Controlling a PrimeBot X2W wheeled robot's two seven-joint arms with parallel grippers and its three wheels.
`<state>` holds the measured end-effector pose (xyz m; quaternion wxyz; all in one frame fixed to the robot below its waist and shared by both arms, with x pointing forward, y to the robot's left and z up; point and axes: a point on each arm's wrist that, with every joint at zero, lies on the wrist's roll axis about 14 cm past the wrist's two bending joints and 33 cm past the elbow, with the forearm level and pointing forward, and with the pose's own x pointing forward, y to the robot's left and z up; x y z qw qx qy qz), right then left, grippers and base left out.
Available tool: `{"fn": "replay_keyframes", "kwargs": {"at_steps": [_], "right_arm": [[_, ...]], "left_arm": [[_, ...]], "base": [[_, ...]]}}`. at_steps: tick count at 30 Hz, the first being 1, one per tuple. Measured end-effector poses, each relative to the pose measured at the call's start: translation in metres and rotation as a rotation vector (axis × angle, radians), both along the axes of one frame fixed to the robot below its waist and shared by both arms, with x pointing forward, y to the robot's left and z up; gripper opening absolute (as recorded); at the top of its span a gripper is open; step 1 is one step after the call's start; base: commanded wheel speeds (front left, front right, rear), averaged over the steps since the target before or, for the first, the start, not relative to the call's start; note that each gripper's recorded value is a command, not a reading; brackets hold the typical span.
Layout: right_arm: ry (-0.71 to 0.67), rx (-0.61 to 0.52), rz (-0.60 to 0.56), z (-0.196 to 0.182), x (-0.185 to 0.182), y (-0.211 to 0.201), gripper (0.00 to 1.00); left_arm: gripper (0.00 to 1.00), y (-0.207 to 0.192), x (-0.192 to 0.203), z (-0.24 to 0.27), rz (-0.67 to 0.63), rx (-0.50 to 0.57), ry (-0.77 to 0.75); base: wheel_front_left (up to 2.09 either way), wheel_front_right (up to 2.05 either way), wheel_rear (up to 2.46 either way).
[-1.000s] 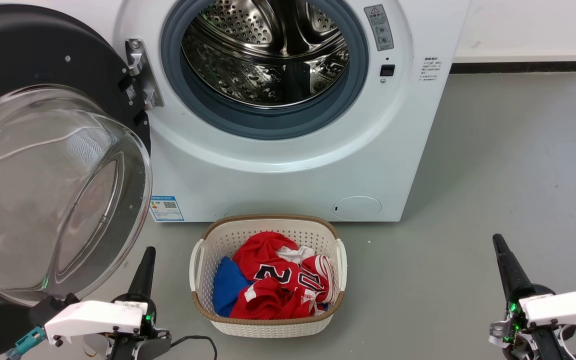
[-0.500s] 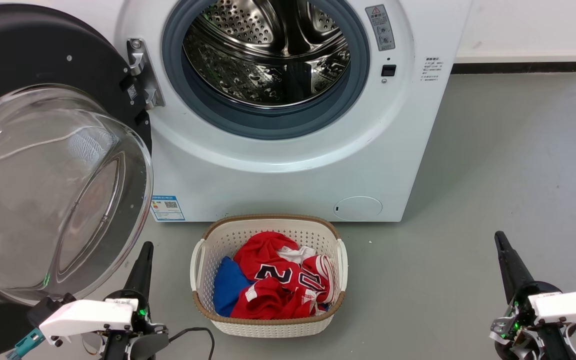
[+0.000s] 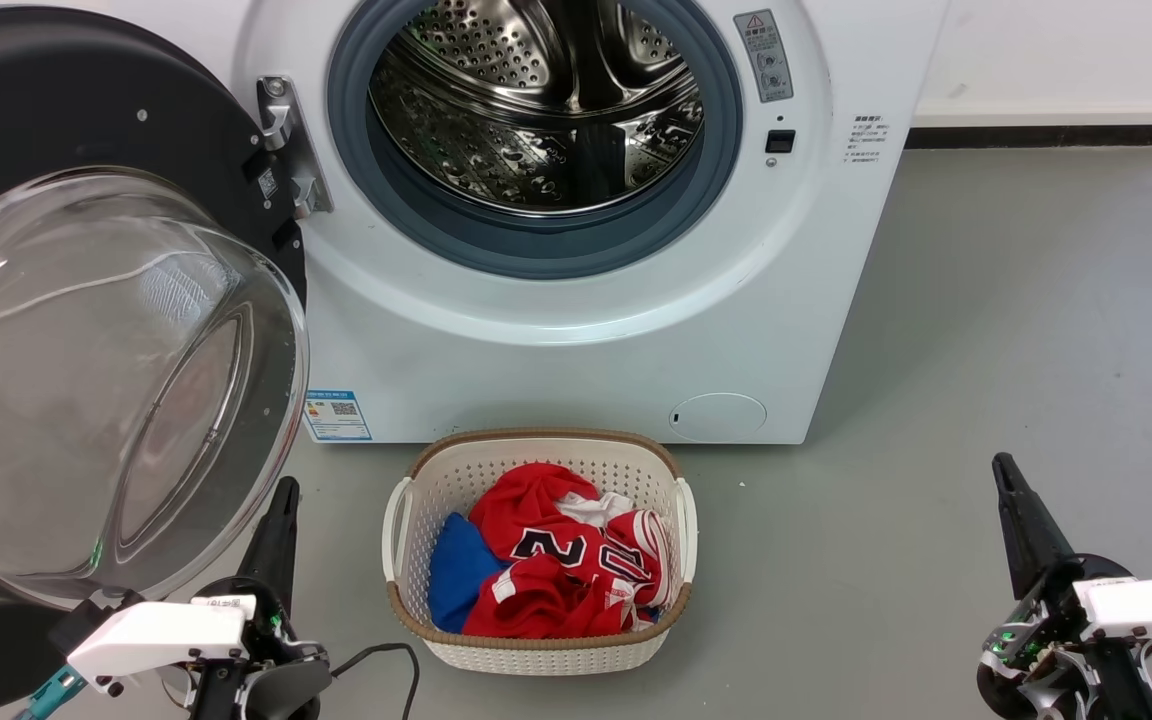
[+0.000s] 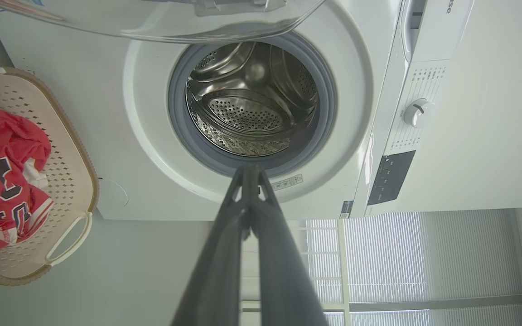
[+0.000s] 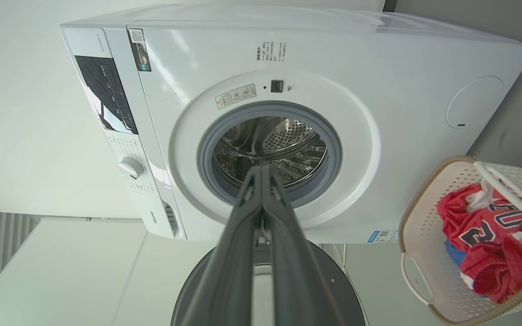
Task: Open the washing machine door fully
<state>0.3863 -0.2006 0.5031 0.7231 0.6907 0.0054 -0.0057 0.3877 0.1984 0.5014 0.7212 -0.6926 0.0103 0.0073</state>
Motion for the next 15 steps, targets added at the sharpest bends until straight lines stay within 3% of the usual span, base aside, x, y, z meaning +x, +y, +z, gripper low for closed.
{"fn": "replay_keyframes", "kwargs": {"at_steps": [15], "right_arm": [[-0.007,0.046,0.000,0.0014,0.0012,-0.0001,0.00]], "left_arm": [[0.00,0.0020,0.0000,0.0028,0.005,-0.044,-0.015]], "base": [[0.00,0.00,0.00]]}}
